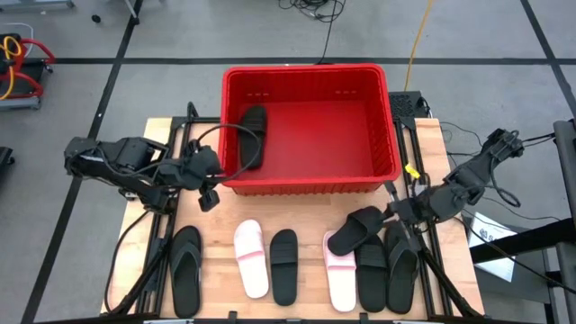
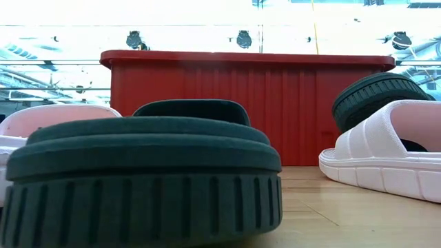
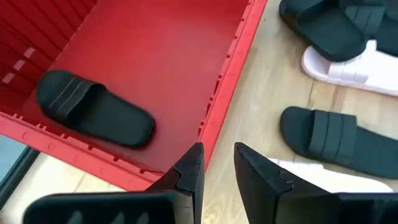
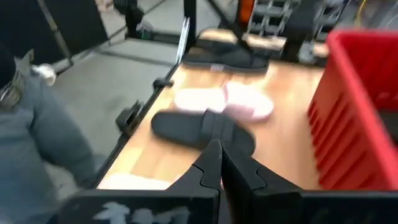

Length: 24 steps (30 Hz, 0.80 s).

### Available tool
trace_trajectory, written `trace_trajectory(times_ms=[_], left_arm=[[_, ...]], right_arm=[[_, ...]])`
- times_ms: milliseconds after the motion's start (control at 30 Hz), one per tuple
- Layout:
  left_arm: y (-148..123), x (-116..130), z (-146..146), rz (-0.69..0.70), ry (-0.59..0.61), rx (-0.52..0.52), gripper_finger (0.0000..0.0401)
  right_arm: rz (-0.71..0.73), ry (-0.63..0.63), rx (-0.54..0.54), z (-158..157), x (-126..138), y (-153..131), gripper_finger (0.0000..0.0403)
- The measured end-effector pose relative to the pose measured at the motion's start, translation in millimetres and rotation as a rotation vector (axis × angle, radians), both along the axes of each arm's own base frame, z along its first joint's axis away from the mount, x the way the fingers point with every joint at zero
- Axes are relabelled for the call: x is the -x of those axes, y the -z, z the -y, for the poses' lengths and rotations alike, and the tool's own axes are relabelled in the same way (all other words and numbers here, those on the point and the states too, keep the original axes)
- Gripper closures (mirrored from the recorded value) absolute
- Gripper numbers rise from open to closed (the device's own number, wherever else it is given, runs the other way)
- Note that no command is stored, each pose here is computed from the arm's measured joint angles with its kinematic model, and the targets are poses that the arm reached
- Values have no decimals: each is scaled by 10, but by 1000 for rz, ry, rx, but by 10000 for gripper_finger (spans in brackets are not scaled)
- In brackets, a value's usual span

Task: Pick and place slides into bin
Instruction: Move the black slide to the bottom center of the table

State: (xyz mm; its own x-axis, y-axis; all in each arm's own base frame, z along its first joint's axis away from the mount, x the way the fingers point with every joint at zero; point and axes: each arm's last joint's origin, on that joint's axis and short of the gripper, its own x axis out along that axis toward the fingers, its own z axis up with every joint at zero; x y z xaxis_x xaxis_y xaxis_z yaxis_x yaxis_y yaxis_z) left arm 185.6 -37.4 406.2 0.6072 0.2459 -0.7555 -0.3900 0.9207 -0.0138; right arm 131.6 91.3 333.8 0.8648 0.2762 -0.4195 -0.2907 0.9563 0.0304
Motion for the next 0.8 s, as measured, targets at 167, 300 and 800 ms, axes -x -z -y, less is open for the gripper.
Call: trace_trajectory(times_ms=[167, 300, 800], left_arm=[[-18, -9, 51, 39, -9, 0, 315], [-21, -3, 77, 54, -25, 1, 315], [-27, 9, 113, 36, 57, -107, 316]], right_arm=[[-137, -12, -30, -12, 13, 109, 403], [-217, 10, -9, 0, 30, 183, 403], [-410, 45, 85, -179, -229, 487, 403]])
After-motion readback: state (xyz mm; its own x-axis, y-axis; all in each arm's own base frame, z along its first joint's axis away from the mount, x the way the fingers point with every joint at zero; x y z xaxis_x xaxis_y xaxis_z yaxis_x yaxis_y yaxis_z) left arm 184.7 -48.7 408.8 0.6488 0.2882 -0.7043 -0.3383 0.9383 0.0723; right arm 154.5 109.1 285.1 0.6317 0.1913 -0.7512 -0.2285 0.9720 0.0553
